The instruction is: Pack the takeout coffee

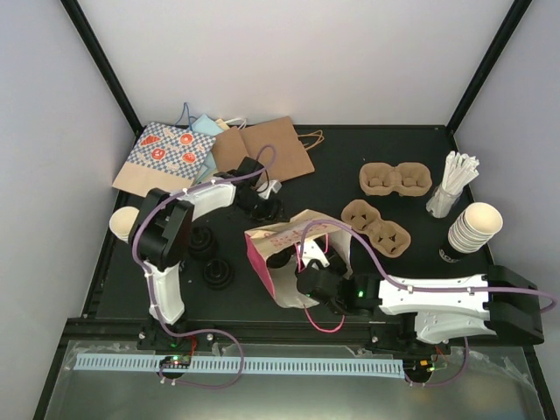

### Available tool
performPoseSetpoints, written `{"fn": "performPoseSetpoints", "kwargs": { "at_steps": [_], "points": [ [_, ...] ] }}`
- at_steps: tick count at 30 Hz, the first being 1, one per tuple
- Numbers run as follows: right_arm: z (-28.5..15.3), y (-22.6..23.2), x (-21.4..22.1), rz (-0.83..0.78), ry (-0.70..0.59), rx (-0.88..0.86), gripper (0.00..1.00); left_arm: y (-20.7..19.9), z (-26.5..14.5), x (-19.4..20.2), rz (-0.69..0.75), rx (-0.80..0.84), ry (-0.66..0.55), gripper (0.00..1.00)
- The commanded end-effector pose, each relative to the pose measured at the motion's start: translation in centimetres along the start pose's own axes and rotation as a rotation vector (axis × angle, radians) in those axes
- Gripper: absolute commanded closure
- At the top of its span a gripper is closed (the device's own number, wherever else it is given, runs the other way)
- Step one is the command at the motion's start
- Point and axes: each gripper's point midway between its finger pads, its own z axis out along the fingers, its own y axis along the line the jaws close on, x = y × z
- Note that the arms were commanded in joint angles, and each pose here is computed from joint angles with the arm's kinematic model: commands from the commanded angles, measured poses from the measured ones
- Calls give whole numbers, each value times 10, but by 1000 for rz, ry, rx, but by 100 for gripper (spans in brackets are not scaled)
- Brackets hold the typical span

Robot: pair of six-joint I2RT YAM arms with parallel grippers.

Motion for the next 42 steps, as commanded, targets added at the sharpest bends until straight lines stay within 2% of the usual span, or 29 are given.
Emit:
{"fn": "performPoseSetpoints", "kwargs": {
  "at_steps": [1, 7, 15, 26, 34, 42],
  "points": [
    [7, 2, -5, -3, -20, 28, 49, -21, 11, -9, 74, 102, 20, 37],
    [8, -15, -6, -8, -22, 128, 50, 1, 4, -23, 52, -4, -37, 36],
    [2, -23, -6, 36, -38, 115, 50, 14, -29, -55, -7, -22, -235, 30],
    [9, -25, 1, 97, -31, 82, 50, -4, 20, -54, 10, 91, -94, 30],
    [17, -28, 1, 157, -26, 52, 52, -10, 32, -61, 19, 129, -79, 31],
    [27, -24, 9, 169, 5, 25, 52, -34, 47, -50, 52, 253, -5, 40]
  ]
}}
